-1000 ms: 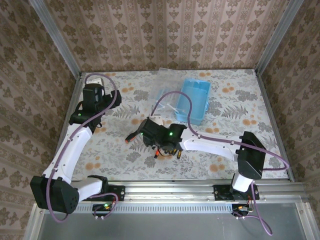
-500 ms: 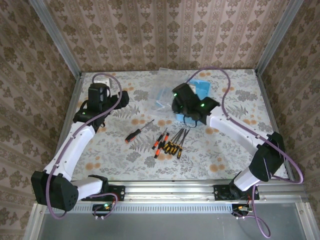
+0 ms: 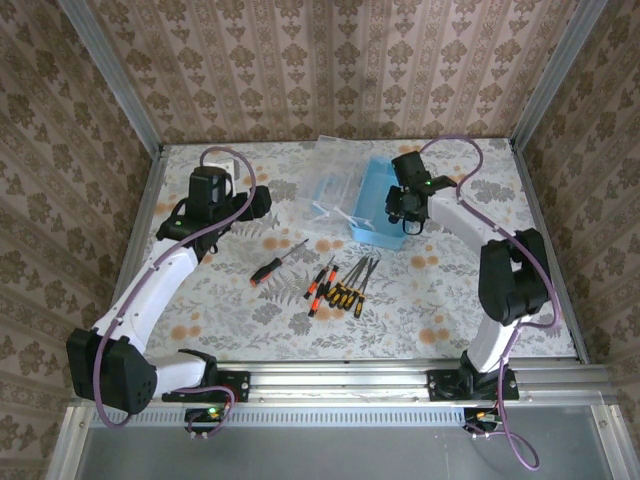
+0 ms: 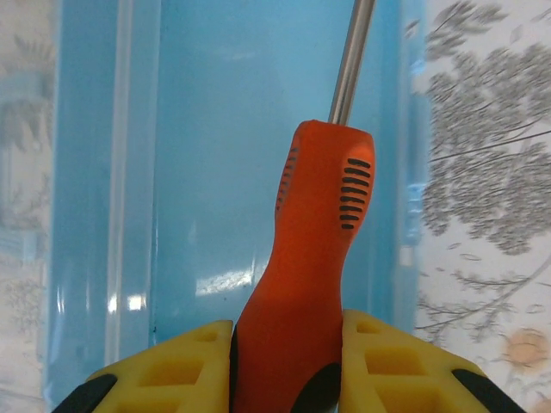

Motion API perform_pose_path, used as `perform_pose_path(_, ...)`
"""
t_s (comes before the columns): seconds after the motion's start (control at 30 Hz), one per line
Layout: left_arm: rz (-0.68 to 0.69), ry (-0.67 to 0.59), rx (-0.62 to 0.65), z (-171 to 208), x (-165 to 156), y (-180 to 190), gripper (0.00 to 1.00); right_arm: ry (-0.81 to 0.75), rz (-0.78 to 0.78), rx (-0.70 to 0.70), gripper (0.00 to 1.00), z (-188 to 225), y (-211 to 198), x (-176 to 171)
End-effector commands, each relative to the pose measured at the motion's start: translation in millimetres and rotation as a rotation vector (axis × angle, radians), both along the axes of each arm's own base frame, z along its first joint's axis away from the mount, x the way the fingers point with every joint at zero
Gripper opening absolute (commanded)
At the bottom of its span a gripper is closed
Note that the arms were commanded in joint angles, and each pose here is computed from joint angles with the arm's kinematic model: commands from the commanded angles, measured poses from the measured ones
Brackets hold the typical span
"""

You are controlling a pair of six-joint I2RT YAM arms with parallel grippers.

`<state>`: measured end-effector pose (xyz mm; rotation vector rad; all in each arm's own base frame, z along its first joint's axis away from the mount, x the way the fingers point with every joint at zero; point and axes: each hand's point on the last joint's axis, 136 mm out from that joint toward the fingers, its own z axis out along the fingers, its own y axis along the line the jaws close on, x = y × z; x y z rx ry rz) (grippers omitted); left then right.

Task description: Pack the tool kit

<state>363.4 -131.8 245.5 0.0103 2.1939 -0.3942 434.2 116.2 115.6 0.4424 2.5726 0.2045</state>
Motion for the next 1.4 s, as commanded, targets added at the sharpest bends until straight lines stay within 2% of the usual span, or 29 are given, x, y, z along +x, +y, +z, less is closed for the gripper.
perform_pose_path(0.0,-0.001,-0.021,0.015,4.9,-0.7,0.3,0.89,-0.018,0.052,0.066,0.25,-0.8,13.5,11.1)
perform_pose_path(0.33,-0.005,-0.044,0.053,9.5,-3.9,-0.5,0.89,0.066,0.051,0.079,0.25,-36.6,14.0,22.5)
perform_pose_path(0.63,-0.010,-0.058,0.069,12.1,-5.5,-2.4,0.89,0.111,0.073,0.084,0.27,-52.5,13.9,29.6)
perform_pose_path(0.83,-0.011,-0.056,0.073,11.1,-5.0,-2.4,0.89,0.140,0.100,0.090,0.36,-51.8,16.9,28.5)
perform_pose_path(1.23,0.002,-0.070,0.095,14.6,-5.6,2.5,0.90,0.129,0.110,0.058,0.39,-30.9,10.7,25.7)
perform_pose_path(1.37,0.005,-0.072,0.098,15.1,-5.7,3.4,0.90,0.131,0.112,0.058,0.45,-29.9,10.4,24.6)
